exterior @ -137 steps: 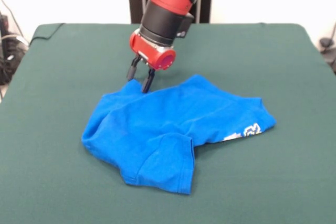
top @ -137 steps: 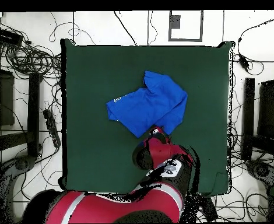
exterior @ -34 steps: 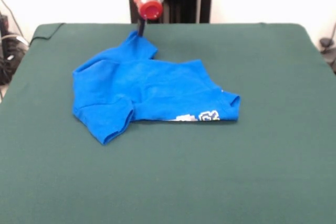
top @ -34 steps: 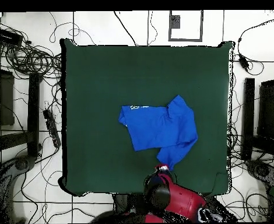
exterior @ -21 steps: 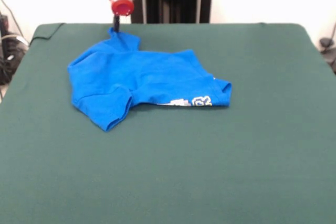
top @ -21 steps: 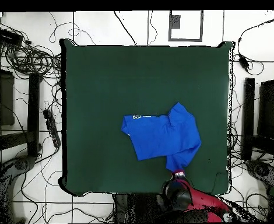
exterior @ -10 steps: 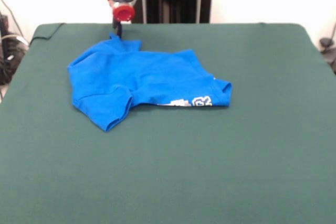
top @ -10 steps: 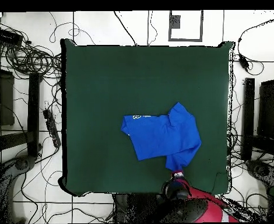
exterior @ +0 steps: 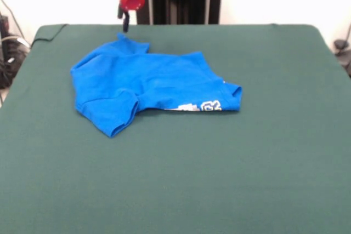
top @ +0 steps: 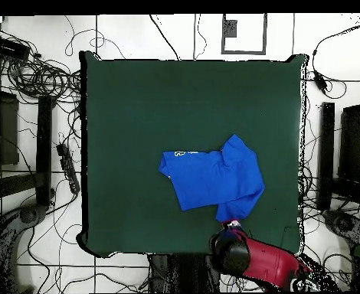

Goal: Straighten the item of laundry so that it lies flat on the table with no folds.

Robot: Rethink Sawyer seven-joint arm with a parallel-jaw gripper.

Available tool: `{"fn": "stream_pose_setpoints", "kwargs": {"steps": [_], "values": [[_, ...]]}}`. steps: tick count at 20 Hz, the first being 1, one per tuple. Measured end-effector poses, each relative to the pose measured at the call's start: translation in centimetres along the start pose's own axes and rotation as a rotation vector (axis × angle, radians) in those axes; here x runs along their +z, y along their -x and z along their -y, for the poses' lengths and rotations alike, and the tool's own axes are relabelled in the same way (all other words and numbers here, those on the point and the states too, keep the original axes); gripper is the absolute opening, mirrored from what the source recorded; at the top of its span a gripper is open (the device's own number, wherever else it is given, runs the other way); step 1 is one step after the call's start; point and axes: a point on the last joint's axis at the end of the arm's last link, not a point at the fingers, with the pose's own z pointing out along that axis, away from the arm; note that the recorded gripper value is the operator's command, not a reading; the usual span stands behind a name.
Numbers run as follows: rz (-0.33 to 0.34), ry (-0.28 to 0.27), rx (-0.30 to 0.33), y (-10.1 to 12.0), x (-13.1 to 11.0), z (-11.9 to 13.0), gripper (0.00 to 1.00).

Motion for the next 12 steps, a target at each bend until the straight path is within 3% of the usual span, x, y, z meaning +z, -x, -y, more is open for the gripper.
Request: {"fn": "stream_pose_setpoints", "kwargs": {"steps": [7, 12], "values": [[-0.075, -0.060, 0.054, 2.2, -4.8, -1.0, 1.00], [-0.092, -0.011, 0.064, 3.7, -7.0, -3.2, 1.00]]}}
